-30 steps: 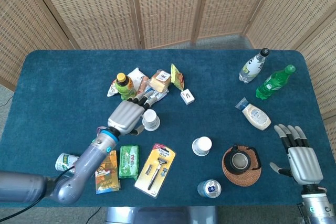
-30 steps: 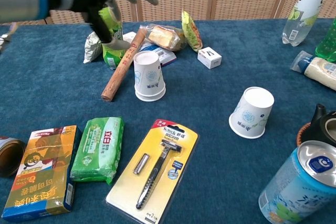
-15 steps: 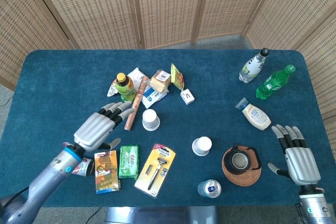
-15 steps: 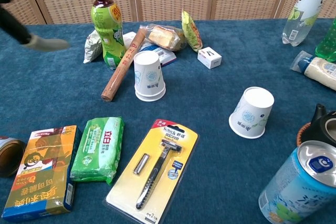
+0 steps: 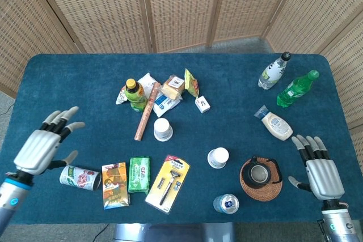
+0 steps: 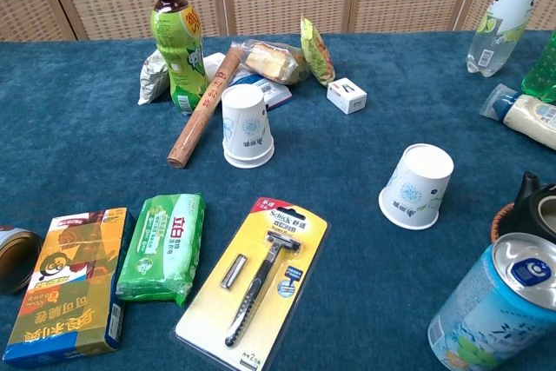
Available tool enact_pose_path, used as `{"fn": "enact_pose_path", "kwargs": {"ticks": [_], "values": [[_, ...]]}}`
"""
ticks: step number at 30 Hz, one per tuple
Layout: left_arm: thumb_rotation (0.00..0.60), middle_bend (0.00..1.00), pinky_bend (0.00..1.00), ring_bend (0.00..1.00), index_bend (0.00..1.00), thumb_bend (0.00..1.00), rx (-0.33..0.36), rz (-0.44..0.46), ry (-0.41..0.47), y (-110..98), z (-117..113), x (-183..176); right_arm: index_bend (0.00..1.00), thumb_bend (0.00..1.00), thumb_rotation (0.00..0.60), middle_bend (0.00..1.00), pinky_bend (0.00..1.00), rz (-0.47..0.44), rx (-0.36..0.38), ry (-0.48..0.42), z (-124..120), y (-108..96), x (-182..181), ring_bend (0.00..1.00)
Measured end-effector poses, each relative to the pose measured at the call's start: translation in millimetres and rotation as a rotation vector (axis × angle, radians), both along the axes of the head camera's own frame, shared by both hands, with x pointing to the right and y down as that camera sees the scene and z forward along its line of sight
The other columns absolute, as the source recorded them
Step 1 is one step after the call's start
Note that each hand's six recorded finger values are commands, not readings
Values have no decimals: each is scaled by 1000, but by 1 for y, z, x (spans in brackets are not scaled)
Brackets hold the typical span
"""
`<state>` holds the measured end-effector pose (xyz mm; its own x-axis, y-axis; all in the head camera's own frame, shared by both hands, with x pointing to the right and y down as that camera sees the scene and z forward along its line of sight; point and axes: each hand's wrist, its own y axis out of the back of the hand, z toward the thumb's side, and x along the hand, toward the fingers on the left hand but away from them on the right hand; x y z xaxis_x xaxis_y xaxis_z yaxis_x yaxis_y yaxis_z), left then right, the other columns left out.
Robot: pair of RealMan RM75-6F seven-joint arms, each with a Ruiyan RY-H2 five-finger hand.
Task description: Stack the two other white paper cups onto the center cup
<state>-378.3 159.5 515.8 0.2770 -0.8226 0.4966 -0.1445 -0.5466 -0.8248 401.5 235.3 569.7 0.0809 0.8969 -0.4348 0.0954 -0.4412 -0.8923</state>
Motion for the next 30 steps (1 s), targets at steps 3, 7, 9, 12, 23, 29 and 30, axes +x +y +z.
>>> {"fn": "enact_pose_path", "kwargs": {"ticks": [3,7,9,12,23,29,30], "values": [[600,0,3,0,215,394,-10,-46,-27,10,-5,-20,0,25,600,0,0,-1,6,5,-1,0,-1,0],[600,0,0,0,216,394,-6,-92,-37,22,-11,-37,0,25,600,0,0,2,15,8,-4,1,-2,0],[600,0,0,0,215,394,-2,-108,-39,28,-13,-44,0,25,600,0,0,1,21,11,-6,1,-3,0],[600,0,0,0,213,394,-4,-132,-37,35,-15,-53,0,27,600,0,0,0,21,3,-7,1,-6,0],[600,0,0,0,209,395,-1,-134,-20,39,-15,-56,0,26,600,0,0,-74,48,-12,-18,-21,-29,0],[600,0,0,0,206,394,-5,-127,-29,39,-17,-57,0,25,600,0,0,-145,34,-40,-24,-30,-56,0],[600,0,0,0,204,394,-5,-125,-32,38,-17,-57,0,26,600,0,0,-166,26,-42,-24,-31,-63,0]]}}
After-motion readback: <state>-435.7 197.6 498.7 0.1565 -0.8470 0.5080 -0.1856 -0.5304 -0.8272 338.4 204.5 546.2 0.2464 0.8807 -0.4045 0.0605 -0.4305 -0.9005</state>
